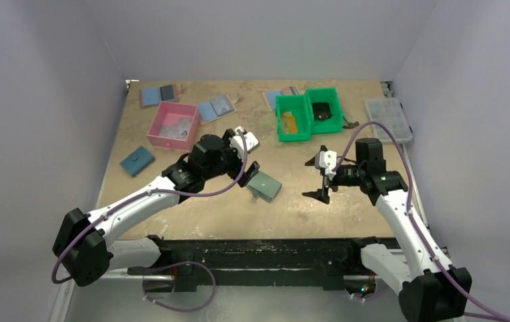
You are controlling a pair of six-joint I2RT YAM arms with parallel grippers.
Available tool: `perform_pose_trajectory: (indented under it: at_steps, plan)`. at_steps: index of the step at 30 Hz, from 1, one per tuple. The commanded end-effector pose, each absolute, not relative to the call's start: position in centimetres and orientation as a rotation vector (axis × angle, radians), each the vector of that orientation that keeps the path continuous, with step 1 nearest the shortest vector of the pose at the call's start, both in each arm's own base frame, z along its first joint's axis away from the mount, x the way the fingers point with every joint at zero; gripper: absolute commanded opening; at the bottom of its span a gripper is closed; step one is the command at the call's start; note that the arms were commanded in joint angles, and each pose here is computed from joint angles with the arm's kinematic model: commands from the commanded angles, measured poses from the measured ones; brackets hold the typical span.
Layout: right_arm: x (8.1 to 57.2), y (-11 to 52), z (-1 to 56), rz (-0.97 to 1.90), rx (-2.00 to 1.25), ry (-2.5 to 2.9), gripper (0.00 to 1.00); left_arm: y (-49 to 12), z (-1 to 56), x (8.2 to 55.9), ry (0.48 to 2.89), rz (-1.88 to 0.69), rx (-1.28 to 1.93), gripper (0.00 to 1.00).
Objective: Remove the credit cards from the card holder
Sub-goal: Open the card holder at the center of the board.
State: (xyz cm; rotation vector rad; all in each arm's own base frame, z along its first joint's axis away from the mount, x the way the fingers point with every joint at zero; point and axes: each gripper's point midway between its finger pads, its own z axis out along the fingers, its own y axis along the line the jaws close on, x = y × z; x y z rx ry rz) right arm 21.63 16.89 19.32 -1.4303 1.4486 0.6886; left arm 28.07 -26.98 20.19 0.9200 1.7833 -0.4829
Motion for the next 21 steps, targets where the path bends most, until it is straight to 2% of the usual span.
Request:
perform_pose_trajectory:
  at_steps: [1, 9, 11, 13, 21]
  plan:
    - [21.4, 16.6, 19.3, 0.646, -1.451, 1.331, 0.99, -28.3, 19.5, 27.5, 1.608, -0.505, 1.088, 0.92]
    - [21.6, 15.9, 18.6, 0.648, -1.425, 1.346, 0.99, -28.2, 17.3, 26.3, 1.509, -0.5, 1.2, 0.92]
    - [21.7, 15.8, 18.3, 0.639, -1.426, 1.353, 0.99, -28.4, 16.6, 25.8, 1.484, -0.506, 1.25, 0.98]
    - [21.8, 15.6, 18.1, 0.629, -1.429, 1.356, 0.99, -28.3, 16.3, 25.6, 1.474, -0.5, 1.277, 0.99]
    - [21.6, 15.6, 17.3, 0.645, -1.431, 1.357, 0.99, -28.6, 15.2, 25.5, 1.413, -0.471, 1.367, 0.95]
